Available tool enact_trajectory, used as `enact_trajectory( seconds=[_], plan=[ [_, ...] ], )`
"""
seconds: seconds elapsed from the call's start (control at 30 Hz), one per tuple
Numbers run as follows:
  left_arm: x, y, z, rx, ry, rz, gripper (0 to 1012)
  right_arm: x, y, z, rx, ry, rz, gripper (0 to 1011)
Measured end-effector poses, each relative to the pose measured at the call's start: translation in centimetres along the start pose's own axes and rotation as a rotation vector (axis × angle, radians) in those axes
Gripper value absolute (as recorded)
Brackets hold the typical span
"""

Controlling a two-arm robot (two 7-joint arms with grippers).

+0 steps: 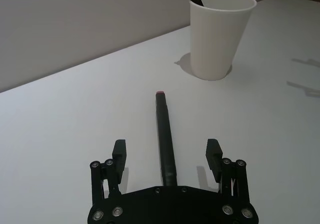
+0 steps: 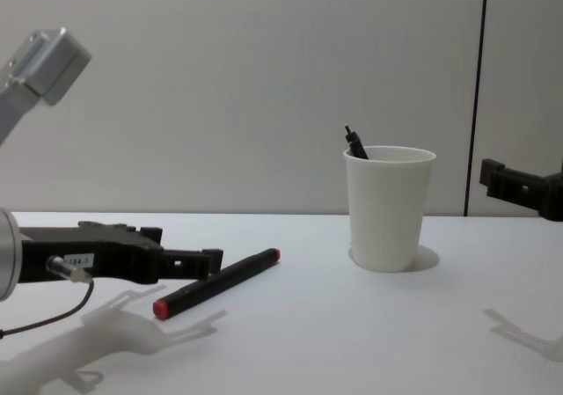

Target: Place the pen into the pen holder.

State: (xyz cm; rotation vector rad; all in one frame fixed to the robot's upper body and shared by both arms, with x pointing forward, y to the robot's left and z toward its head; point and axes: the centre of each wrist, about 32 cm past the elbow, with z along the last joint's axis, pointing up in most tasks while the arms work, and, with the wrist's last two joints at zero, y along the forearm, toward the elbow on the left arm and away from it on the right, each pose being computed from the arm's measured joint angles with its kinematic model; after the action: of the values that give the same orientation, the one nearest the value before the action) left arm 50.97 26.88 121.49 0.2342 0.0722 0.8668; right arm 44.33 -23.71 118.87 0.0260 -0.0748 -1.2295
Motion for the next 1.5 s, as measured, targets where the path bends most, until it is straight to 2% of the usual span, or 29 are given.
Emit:
enact_trajectory(
  seconds=[0.33, 0.63, 0.83, 1.13, 1.5],
  plan=[
    [1.47, -0.63, 0.03, 0.065, 0.034, -0.050, 1003, 0.0, 0.0, 0.0, 0.000, 0.000, 0.000, 1001],
    [2.23, -1.11, 0.03, 0.106, 0.054, -0.063, 1003, 0.0, 0.0, 0.0, 0.000, 0.000, 0.000, 1001],
    [2.52, -1.37, 0.00, 0.129, 0.064, -0.061, 1003, 0.0, 0.0, 0.0, 0.000, 0.000, 0.000, 1001],
    [2.39, -1.71, 0.09, 0.141, 0.065, -0.052, 1003, 0.0, 0.0, 0.0, 0.000, 0.000, 0.000, 1001],
    [1.30, -2.08, 0.51, 0.142, 0.052, -0.050, 1003, 0.0, 0.0, 0.0, 0.000, 0.000, 0.000, 1001]
  ],
)
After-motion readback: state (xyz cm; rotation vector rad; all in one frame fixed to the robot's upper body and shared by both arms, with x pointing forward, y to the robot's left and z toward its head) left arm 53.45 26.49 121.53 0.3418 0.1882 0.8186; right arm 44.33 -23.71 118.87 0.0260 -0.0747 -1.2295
